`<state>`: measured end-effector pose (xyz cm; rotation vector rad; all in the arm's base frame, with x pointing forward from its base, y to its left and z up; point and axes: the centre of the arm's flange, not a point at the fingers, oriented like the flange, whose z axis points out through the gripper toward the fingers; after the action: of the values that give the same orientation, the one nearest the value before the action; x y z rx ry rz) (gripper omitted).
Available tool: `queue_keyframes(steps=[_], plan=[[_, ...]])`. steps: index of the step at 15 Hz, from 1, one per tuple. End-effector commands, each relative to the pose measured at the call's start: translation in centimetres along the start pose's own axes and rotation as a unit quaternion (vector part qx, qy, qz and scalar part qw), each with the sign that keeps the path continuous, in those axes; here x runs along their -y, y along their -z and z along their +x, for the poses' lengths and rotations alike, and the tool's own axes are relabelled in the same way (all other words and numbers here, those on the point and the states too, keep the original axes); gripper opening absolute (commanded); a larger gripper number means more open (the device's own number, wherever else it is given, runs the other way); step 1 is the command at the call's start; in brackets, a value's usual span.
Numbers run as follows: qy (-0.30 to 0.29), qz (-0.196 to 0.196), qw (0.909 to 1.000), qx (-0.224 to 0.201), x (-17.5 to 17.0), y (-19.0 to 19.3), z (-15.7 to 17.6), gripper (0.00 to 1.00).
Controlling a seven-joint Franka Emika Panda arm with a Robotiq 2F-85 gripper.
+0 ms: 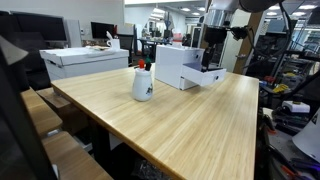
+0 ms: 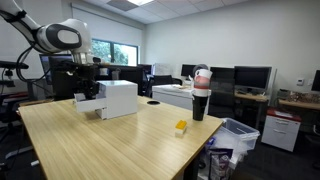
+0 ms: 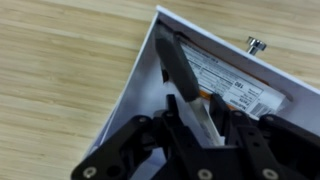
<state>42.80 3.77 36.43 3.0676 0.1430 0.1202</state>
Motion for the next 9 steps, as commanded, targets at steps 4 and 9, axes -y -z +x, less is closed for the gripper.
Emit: queue_keyframes(steps=[4, 9], plan=[[-0.010, 0.014, 0.9996, 0.021, 0.1, 0.8, 1.0, 0.05], [-0.020, 0.019, 0.9993, 0.027, 0.3, 1.5, 1.4, 0.07]])
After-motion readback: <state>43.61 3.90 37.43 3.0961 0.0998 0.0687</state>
